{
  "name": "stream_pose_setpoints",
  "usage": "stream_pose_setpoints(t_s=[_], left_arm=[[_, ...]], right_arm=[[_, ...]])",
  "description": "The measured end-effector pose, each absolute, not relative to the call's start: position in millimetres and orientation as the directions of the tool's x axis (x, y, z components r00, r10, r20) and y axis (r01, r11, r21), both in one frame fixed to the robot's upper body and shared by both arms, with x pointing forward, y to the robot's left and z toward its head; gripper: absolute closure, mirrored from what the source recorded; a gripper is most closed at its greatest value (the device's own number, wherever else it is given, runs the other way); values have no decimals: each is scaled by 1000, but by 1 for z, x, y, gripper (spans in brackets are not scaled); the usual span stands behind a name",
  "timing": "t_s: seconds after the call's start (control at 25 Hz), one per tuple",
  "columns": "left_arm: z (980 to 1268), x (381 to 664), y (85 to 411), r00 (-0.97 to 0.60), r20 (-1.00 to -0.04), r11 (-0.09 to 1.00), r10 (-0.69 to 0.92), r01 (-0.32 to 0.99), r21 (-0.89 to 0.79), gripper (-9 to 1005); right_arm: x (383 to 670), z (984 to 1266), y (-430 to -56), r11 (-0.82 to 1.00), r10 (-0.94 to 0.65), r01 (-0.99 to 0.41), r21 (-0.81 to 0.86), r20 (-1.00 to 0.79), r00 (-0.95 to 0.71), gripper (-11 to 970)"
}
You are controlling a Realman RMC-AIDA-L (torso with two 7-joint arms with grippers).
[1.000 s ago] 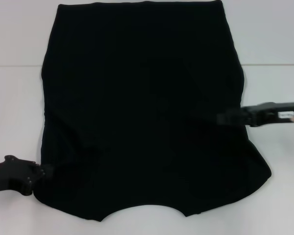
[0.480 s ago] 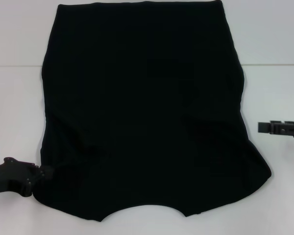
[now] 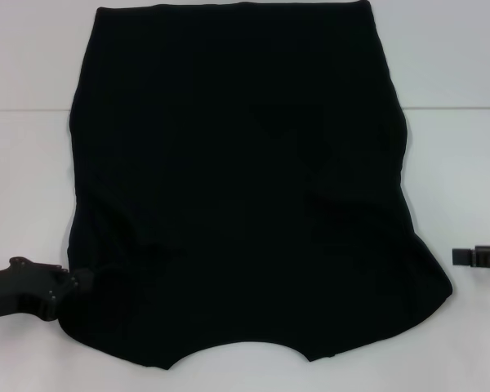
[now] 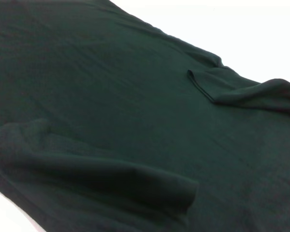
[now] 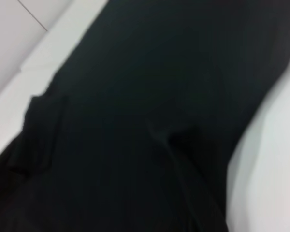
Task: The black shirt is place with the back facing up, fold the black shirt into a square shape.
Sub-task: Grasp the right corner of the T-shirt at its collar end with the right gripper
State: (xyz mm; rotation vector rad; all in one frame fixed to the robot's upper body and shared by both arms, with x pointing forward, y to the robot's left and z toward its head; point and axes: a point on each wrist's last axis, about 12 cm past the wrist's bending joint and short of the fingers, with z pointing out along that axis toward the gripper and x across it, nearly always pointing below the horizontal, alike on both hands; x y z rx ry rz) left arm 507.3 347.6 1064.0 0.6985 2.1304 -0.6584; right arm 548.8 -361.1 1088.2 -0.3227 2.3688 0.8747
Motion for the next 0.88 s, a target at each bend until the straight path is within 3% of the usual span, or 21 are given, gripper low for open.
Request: stream_pose_setpoints(t_s=[0.88], left_arm=[[1063,510,345,-540,-805,725,244,654,-219,973]], right_arm=[[561,1079,-334,751,-110,-396,528,-490,-864,242]])
